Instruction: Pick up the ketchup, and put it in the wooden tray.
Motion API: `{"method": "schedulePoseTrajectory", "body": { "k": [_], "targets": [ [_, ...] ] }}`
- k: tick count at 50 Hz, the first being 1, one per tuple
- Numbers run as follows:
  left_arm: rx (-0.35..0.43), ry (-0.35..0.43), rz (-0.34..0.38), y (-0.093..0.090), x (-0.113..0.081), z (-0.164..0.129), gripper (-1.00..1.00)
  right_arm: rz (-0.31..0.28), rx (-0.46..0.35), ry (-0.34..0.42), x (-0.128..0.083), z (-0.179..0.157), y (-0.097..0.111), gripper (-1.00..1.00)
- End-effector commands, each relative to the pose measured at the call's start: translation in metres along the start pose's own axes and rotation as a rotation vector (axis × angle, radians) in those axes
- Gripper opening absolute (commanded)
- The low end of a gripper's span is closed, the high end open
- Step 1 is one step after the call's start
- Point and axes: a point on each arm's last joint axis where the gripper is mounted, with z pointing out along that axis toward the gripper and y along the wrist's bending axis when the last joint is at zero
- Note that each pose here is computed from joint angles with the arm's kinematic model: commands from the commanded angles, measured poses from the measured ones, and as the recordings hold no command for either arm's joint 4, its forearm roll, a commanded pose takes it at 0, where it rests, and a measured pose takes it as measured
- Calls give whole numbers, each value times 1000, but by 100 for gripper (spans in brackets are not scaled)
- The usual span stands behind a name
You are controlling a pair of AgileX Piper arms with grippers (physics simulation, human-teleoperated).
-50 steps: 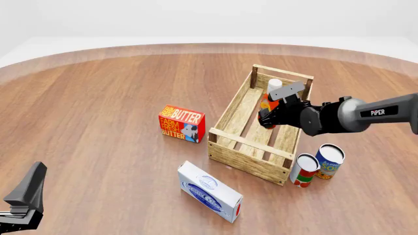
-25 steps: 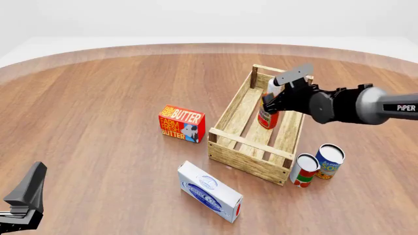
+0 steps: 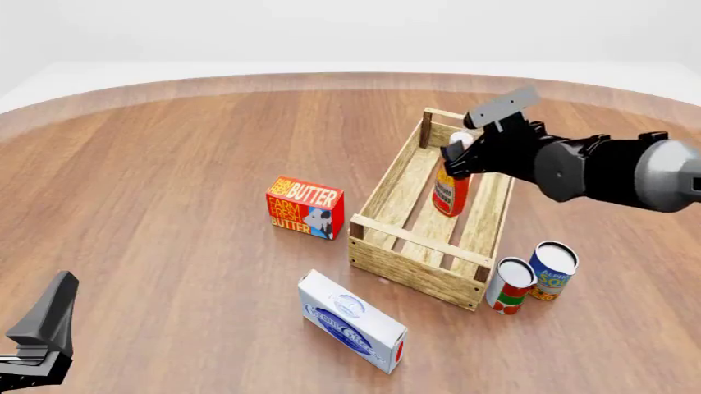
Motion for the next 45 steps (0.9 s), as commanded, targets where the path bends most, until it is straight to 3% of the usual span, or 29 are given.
{"method": "schedulePoseTrajectory", "body": {
  "k": [1,13,26,45],
  "targets": [
    [0,0,0,0,0,0,100,-24,-12,-35,-5,-25,7,100],
    [0,0,0,0,0,0,100,-38,-17,-58,7,-57,13,100],
    [0,0,0,0,0,0,100,-9,5,-68,33,-92,13,100],
    [0,0,0,0,0,0,100,12,34,-92,38,-135,8,100]
  ]
}}
